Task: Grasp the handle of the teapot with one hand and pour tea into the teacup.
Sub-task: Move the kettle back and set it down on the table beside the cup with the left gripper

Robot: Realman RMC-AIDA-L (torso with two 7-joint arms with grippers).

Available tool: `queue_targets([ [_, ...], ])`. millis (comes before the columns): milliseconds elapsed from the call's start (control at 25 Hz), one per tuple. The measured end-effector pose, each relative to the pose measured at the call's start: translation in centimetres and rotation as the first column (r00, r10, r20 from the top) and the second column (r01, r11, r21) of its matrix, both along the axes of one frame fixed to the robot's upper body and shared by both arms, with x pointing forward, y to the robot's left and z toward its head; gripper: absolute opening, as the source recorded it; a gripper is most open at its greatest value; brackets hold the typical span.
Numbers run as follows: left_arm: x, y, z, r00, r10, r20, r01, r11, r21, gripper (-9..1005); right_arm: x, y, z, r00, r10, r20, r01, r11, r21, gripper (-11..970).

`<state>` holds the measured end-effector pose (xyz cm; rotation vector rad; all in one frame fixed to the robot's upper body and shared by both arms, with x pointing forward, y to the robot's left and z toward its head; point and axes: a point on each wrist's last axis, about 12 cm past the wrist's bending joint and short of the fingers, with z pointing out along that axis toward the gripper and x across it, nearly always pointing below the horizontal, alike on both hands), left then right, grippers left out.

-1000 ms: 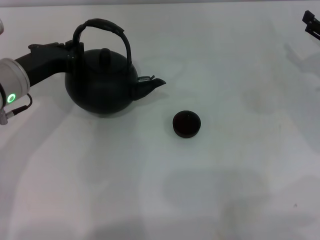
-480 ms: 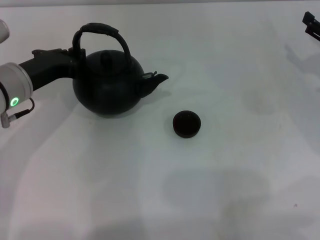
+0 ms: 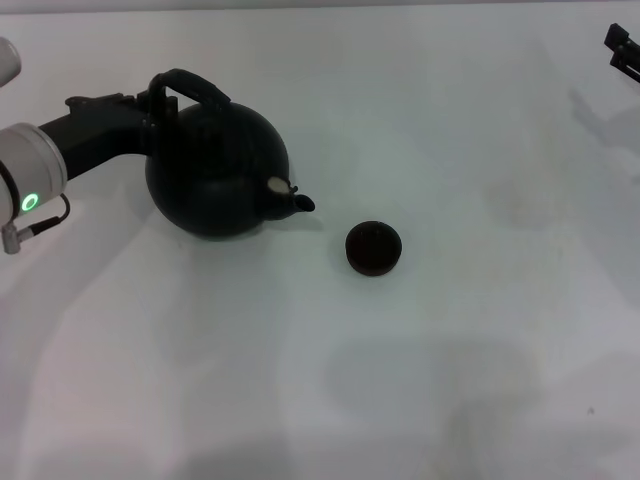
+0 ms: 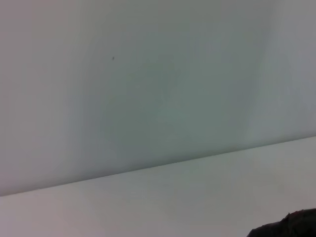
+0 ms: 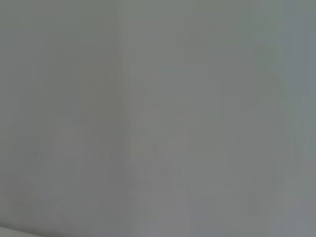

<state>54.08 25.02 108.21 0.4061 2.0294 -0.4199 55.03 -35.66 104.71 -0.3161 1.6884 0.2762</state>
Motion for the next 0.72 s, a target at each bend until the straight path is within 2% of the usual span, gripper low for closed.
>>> queue_targets([
  [160,0.02,-0.01,0.01,1.0,-0.002,0.001,0.002,1.0,0.002,209,0.02,0.01,0.0,1.0,0.0,0.0,0.0,1.0,0.0,870],
  [600,-0.23,0.23,-0.09,1.0,0.001,0.005,-0.001,1.0,-0.003,383,0.08,-0.09,0.08,1.0,-0.005,0.002,0.005,1.0,0.0,870],
  [720,-0.61,0.25,-0.19,1.0,-0.016,0.016,0.016,1.0,0.002,519,0.04,-0.18,0.08,1.0,-0.008,0.003,0.008,1.0,0.0,870],
])
